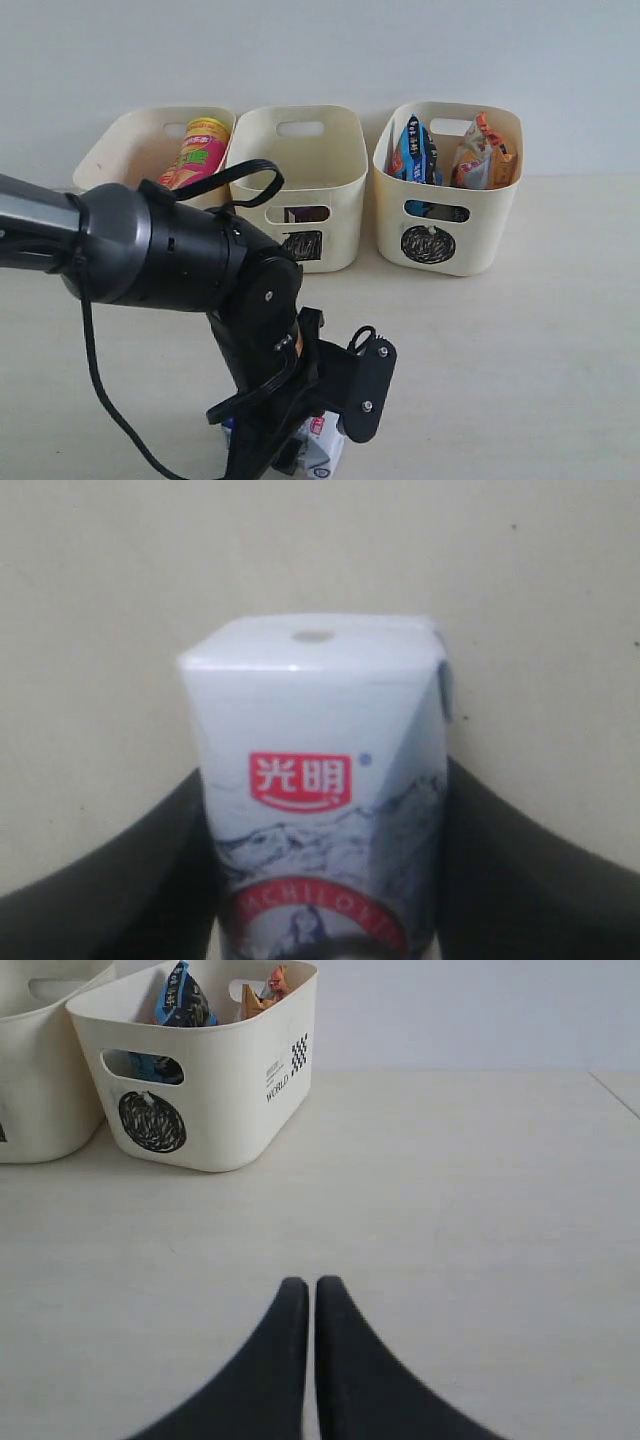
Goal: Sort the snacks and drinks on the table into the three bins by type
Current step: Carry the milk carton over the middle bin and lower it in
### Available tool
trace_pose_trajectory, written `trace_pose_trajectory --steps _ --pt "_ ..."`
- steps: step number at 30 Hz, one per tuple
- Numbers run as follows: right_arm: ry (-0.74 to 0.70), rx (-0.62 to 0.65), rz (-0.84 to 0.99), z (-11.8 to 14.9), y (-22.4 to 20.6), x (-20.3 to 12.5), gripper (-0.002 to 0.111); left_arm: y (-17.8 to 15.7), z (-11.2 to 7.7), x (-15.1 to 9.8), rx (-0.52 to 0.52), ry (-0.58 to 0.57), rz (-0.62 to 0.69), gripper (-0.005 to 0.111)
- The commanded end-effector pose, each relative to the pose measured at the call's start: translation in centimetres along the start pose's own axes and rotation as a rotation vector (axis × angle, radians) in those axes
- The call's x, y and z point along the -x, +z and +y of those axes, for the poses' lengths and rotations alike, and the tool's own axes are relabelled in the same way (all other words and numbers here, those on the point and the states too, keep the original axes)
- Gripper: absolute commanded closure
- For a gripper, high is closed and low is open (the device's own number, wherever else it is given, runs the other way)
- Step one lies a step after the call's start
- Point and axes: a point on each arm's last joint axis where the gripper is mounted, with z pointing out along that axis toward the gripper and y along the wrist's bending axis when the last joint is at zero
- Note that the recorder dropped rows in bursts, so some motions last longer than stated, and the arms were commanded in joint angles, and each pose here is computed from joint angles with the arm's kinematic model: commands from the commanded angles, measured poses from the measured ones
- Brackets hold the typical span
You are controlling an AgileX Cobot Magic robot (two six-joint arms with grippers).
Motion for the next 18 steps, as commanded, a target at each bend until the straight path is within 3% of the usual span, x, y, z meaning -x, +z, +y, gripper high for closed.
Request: trace_pose_trajectory --steps 1,6,12,18 --pt "0.001 0.0 -0.008 0.0 0.0 0.0 0.108 -3.3 1.4 0.9 0.031 -0.157 -0.054 0.102" --pt "0.001 0.0 -0.008 0.0 0.0 0.0 0.108 -8.0 4.9 1.9 0.15 -0.561 -0.136 0.102" --pt "0.001 0.0 -0.008 0.0 0.0 0.0 0.108 -12.3 8.6 1.2 0.375 -0.773 -0.203 0.102" --pt "0.001 0.0 -0.008 0.0 0.0 0.0 0.108 -16.2 13.0 -1.9 0.603 -0.922 -0.435 0.102"
